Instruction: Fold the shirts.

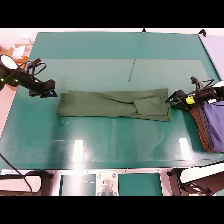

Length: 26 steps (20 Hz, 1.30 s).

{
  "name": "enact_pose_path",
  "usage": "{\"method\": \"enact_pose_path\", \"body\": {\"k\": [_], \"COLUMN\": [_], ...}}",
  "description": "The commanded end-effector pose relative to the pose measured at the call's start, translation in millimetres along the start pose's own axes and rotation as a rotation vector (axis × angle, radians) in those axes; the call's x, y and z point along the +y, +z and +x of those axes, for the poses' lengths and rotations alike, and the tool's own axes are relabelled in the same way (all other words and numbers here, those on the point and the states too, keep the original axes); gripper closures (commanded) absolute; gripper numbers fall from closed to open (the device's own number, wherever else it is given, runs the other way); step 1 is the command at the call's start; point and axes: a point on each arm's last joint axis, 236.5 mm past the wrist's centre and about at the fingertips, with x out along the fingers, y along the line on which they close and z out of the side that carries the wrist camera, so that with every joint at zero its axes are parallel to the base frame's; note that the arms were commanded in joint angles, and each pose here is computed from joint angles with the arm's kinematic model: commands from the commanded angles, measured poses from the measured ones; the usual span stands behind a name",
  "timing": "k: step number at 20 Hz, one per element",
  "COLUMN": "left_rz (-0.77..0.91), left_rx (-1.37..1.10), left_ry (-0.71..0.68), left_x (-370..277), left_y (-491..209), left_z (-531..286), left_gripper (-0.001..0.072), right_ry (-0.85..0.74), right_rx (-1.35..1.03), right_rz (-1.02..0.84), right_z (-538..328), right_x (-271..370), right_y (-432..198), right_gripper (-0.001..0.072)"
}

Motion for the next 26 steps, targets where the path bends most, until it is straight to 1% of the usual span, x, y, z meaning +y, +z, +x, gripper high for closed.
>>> {"method": "enact_pose_path", "body": {"k": [1,4,5,6,7,10,12,15,18,20,22,26], "left_rz": [0.002,0.001,0.032,0.072,0.113,0.230,0.273,0.261,0.271,0.316,0.305,0.302], "left_rx": [0.002,-0.012,-0.017,-0.026,-0.043,-0.137,-0.176,-0.261,-0.254,-0.184,-0.103,-0.083], "left_ry": [-0.034,-0.105,-0.105,-0.108,-0.111,-0.140,-0.199,-0.311,-0.367,-0.380,-0.382,-0.392], "left_x": [-10.5,-32.8,-43.5,-58.7,-76.4,-140.2,-190.9,-268.3,-323.6,-347.4,-354.4,-359.3], "left_y": [-4.4,-0.8,-0.1,0.8,2.9,14.2,12.3,4.0,-25.4,-50.8,-68.8,-70.4], "left_z": [-7.6,-6.4,-1.9,4.6,11.9,44.8,77.9,136.2,192.5,225.0,246.0,245.8], "left_gripper": [0.0682,0.0683,0.0683,0.0683,0.0682,0.0682,0.0682,0.0681,0.0682,0.0682,0.0683,0.0682], "right_ry": [0.110,0.112,0.100,0.098,0.104,0.112,0.118,0.128,0.130,0.127,0.122,0.116], "right_rx": [0.100,0.104,0.090,0.085,0.087,0.080,0.060,0.024,-0.009,-0.014,-0.034,-0.080], "right_rz": [-0.030,-0.029,-0.038,-0.052,-0.068,-0.112,-0.176,-0.277,-0.373,-0.438,-0.492,-0.536], "right_z": [34.1,59.4,63.7,64.7,62.4,40.1,10.9,-39.0,-74.2,-90.4,-106.0,-127.8], "right_x": [4.7,10.7,12.9,17.4,23.7,44.1,67.6,114.3,160.4,188.8,212.0,232.5], "right_y": [-13.1,-8.6,-4.7,-2.1,-0.4,4.0,2.5,-10.4,-27.5,-41.4,-49.6,-50.5], "right_gripper": [0.0062,0.0071,0.0244,0.0553,0.0692,0.0694,0.0694,0.0694,0.0694,0.0694,0.0694,0.0694]}}
